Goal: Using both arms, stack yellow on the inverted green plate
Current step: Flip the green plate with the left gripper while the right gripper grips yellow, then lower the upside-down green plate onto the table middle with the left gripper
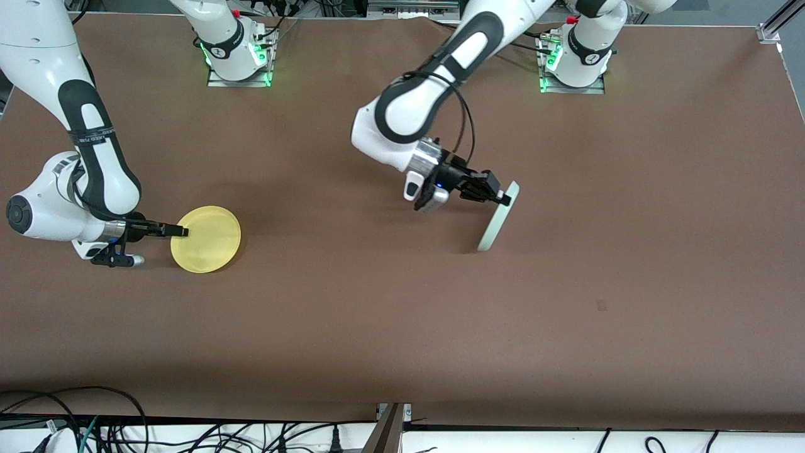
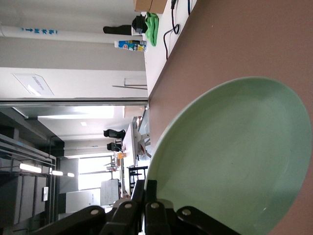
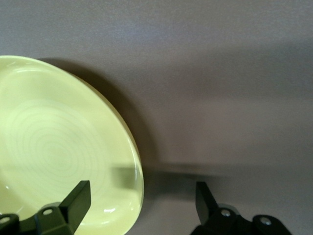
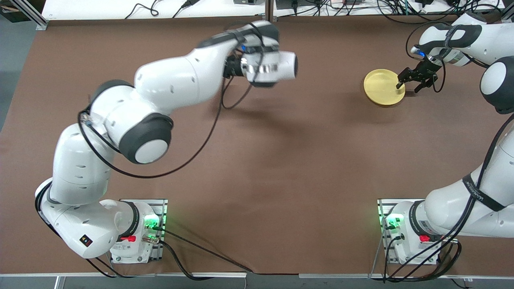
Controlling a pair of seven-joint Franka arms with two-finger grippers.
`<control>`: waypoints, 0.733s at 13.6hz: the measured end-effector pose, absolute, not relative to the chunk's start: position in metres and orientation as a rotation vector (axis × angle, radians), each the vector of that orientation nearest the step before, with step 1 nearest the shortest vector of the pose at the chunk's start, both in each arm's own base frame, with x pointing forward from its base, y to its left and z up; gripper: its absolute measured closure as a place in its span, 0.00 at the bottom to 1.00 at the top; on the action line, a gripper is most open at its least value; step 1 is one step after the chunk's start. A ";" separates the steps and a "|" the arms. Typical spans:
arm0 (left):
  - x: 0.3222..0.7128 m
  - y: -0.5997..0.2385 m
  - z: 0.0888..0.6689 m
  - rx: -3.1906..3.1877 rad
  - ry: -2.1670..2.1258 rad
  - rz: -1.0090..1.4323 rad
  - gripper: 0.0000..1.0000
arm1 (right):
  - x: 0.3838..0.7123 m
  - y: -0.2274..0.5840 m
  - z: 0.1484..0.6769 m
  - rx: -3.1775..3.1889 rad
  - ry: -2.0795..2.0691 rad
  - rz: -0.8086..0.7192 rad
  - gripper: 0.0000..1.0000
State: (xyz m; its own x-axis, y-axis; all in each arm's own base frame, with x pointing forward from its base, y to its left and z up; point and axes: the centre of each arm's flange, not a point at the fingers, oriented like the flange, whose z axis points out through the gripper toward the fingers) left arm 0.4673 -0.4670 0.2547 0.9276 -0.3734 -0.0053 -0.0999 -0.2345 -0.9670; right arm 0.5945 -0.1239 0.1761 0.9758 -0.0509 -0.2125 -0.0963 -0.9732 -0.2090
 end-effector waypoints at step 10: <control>0.406 -0.512 0.170 -1.588 0.407 -0.418 0.97 | 0.597 -0.123 0.179 -2.898 0.045 0.284 0.98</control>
State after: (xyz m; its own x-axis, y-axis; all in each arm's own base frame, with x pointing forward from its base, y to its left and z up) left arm 0.4057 -0.5117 0.1699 0.8666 -0.4986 0.0212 -0.0075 -0.0555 -0.9984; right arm 0.5969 -0.1228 0.1789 0.9808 -0.0083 -0.1949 -0.0526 -0.9734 -0.2231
